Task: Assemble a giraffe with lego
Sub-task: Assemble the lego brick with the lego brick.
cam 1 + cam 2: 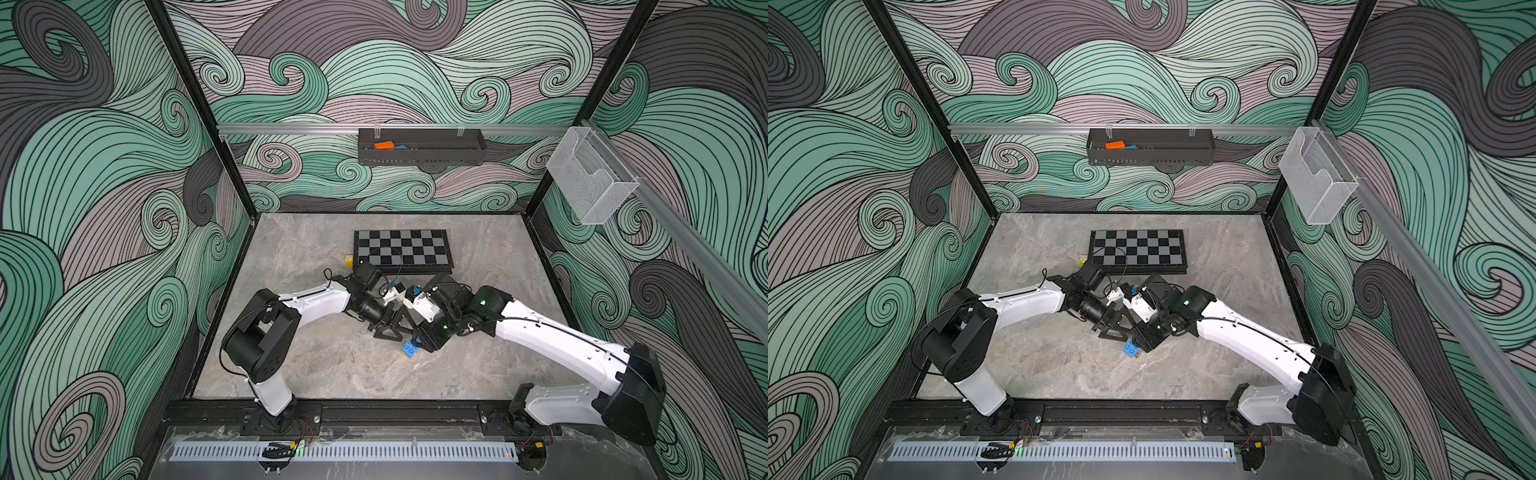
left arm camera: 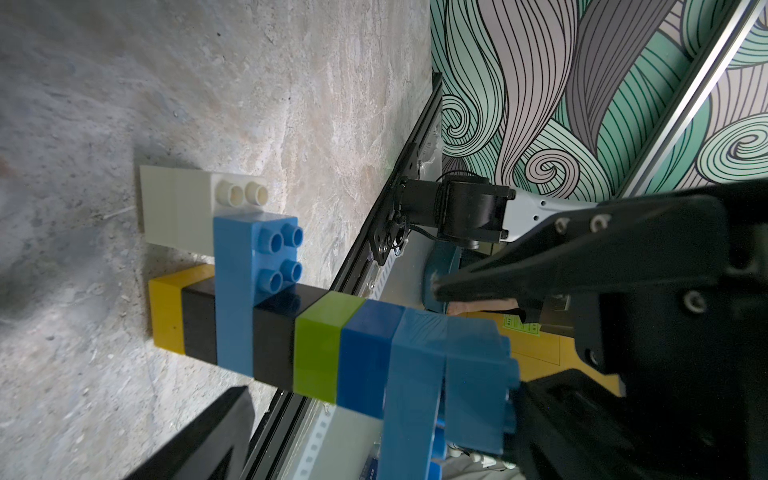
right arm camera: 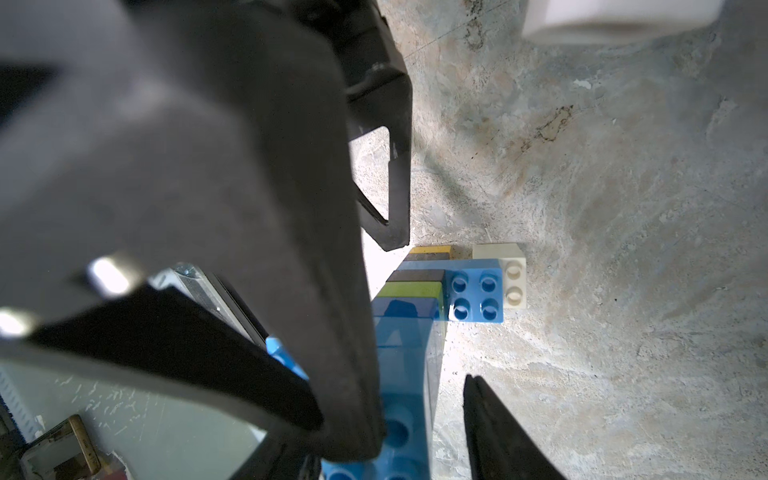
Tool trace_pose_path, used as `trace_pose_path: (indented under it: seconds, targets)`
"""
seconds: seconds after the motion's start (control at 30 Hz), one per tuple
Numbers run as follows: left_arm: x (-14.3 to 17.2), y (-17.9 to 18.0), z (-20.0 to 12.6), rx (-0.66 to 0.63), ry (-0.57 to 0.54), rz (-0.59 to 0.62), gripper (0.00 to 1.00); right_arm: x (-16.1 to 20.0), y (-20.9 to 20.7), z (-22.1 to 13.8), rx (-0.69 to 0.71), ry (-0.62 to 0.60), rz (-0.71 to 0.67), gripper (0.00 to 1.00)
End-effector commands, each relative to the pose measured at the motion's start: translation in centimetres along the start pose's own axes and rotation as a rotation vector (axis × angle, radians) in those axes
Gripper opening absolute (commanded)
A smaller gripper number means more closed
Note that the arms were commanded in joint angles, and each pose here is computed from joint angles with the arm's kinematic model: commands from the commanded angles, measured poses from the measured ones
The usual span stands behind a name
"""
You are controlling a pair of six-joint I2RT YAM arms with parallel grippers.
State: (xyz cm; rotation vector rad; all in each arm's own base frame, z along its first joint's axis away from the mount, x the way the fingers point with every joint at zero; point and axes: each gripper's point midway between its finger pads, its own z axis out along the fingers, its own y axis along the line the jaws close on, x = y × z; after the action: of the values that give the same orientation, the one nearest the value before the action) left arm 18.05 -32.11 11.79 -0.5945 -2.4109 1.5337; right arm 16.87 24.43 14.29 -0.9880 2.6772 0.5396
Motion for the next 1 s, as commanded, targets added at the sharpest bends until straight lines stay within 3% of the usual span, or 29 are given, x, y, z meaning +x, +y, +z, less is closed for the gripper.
trace_pose_path:
  seconds: [0.0,0.37,0.97]
  targets:
    - [2.2,6.9,0.5,-0.267,0.030,-0.147,0.99,0.3,-0.7,-0.7,0.016,-0.015,0.030,0.56]
    - [1.4,6.9,0.1,-0.276,0.010,-0.151,0.99,0.1,-0.8,-2.8,-0.008,-0.107,0.085,0.56]
    - [1.2,6.9,-0.2,-0.274,0.005,-0.148,0.99,-0.8,-0.7,-1.2,-0.082,-0.107,0.115,0.54]
